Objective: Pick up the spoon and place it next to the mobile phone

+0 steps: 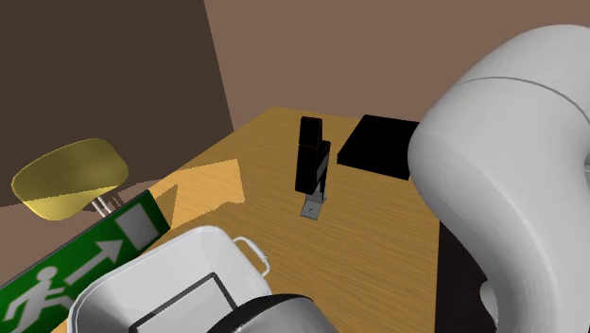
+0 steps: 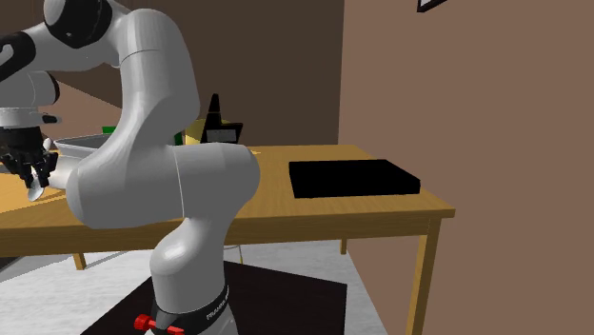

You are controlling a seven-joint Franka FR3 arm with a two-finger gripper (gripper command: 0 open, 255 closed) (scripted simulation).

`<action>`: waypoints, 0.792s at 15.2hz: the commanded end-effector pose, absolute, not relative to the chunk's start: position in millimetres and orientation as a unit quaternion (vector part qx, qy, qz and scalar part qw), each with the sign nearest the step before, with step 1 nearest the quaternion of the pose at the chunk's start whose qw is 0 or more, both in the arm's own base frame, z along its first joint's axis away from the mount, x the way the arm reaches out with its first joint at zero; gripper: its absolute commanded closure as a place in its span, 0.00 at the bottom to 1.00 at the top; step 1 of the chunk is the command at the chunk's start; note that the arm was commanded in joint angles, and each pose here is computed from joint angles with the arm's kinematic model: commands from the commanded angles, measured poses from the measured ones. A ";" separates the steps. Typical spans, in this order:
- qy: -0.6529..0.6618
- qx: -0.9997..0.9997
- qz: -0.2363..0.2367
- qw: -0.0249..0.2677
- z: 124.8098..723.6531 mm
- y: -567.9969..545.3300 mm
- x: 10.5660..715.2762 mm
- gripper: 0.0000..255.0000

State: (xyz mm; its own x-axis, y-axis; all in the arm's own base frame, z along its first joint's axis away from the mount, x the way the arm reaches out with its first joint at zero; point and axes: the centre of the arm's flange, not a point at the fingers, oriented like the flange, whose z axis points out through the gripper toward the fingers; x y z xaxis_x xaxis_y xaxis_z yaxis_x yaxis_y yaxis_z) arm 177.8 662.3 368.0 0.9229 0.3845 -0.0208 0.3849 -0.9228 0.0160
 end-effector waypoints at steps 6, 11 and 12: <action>0.191 0.981 -0.013 0.022 350.6 659.8 187.4 0.00; 0.191 0.981 -0.013 0.022 379.2 659.3 189.3 0.00; 0.191 0.981 -0.013 0.022 392.3 659.9 189.5 0.00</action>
State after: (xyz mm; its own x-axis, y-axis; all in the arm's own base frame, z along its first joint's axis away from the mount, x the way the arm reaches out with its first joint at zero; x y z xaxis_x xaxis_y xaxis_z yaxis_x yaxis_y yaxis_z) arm 187.5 660.0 380.8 0.9262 0.3755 -0.0349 0.3766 -0.9256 0.0368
